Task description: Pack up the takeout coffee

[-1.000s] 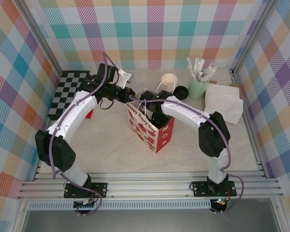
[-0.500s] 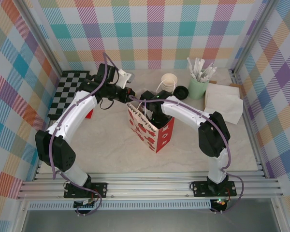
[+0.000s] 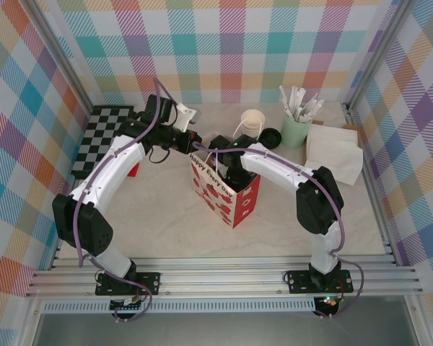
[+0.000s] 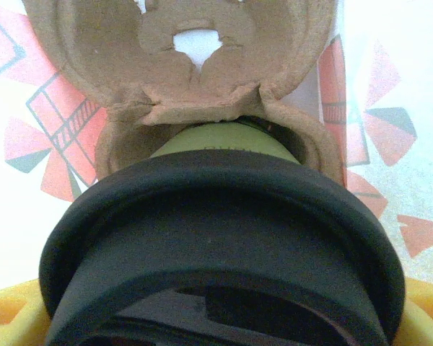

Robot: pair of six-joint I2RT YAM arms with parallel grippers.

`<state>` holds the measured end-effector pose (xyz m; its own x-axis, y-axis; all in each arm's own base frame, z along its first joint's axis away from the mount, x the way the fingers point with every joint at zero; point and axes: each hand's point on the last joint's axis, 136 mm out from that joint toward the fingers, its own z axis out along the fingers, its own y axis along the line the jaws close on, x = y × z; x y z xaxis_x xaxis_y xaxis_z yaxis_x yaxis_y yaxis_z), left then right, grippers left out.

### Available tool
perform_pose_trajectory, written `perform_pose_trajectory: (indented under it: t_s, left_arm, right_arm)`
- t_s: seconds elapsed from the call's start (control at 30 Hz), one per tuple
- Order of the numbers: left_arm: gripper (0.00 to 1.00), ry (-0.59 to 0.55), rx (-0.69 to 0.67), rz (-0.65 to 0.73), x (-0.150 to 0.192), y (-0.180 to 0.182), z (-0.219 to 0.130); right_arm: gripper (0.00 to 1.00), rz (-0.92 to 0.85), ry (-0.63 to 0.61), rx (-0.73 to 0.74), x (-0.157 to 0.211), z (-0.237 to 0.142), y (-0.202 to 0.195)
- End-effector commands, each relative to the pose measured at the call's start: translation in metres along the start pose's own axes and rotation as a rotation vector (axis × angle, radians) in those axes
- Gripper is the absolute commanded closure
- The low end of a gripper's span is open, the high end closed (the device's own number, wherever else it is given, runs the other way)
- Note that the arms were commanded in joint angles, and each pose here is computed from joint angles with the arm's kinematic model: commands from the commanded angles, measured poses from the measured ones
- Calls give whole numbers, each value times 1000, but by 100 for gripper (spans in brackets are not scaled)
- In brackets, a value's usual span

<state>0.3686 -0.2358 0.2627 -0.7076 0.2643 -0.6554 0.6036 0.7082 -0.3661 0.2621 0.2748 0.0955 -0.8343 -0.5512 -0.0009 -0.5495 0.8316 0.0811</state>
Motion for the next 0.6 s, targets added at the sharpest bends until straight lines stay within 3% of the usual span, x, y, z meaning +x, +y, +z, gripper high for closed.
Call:
perform_pose_trajectory:
  t_s: [0.0, 0.57]
  left_arm:
    - [100, 44, 26, 6, 9, -6, 2]
    - [100, 43, 19, 8, 9, -5, 1]
  right_arm:
    - [41, 2, 138, 92, 12, 62, -21]
    - [39, 18, 88, 84, 9, 40, -17]
